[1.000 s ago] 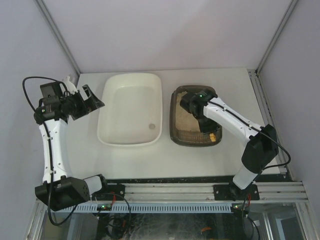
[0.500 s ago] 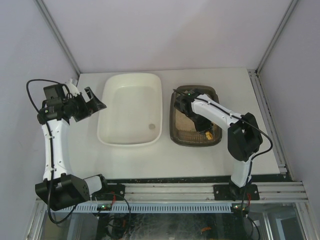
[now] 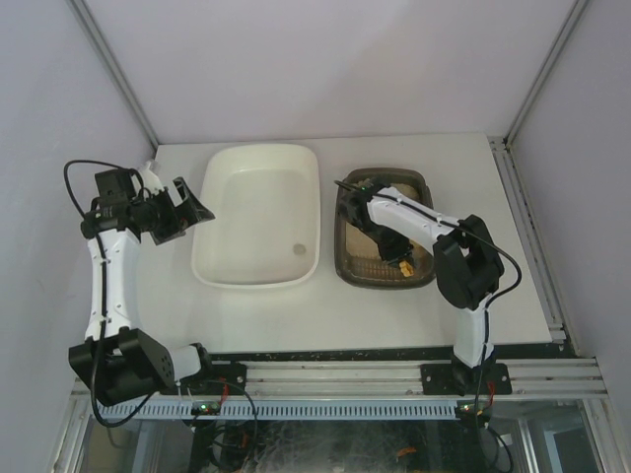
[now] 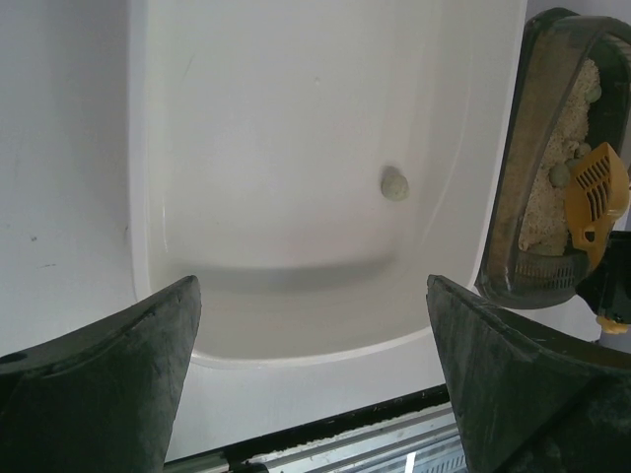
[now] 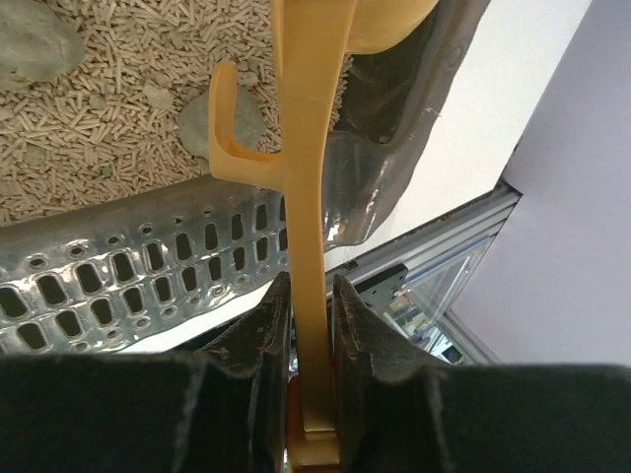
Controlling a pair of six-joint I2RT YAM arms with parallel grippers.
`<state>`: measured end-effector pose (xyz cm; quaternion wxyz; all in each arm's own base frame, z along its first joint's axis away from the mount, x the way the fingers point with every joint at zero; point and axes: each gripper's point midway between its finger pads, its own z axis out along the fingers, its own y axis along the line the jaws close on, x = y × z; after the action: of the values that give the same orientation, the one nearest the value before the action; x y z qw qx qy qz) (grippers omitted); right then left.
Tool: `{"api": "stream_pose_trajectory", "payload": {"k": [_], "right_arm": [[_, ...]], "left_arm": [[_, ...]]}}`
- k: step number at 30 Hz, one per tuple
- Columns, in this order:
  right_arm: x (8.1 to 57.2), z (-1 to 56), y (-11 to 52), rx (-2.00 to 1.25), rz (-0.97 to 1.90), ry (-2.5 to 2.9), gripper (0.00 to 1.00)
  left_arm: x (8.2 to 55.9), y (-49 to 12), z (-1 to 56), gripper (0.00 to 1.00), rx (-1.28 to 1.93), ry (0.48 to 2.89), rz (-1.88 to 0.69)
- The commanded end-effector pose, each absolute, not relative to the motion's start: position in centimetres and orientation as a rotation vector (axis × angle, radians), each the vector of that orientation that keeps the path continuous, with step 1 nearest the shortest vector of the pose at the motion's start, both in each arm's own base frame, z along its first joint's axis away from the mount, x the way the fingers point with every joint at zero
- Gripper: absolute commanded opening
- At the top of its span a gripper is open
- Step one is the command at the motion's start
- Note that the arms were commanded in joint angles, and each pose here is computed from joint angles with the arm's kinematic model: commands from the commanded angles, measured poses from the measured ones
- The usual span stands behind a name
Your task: Clean the litter box
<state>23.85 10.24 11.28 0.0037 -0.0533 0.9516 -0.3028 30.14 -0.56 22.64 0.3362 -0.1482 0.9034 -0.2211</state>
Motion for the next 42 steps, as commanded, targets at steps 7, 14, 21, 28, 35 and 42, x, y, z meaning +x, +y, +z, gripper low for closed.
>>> {"api": "stream_pose_trajectory", "payload": {"k": [7,14,21,28,35,42], "right_arm": [[25.1,8.8,13.7,-0.126,-0.536,3.075,0.0],[26.4,7.8,15.7,-0.082,-0.233,3.11,0.0],[27.9,9.1,17.4,-0.025,0.079,3.084,0.0],[28.4,10.2,17.0,-0.019,0.131,3.054,0.0],[28.3,9.4,15.9,-0.003,0.117,3.058,0.0],[29.7,8.4,16.2,0.089,0.31,2.987,0.0]], "left_arm": [[31.0,-0.5,21.7,1.0,-0.342,2.36,-0.587],[31.1,-0.3,20.8,1.0,-0.356,2.39,-0.578],[31.2,-0.3,20.3,1.0,-0.373,2.402,-0.582],[31.1,-0.4,20.1,1.0,-0.38,2.408,-0.59],[31.1,-0.7,20.0,1.0,-0.374,2.41,-0.599],[31.3,-0.9,19.8,1.0,-0.368,2.412,-0.611]]}}
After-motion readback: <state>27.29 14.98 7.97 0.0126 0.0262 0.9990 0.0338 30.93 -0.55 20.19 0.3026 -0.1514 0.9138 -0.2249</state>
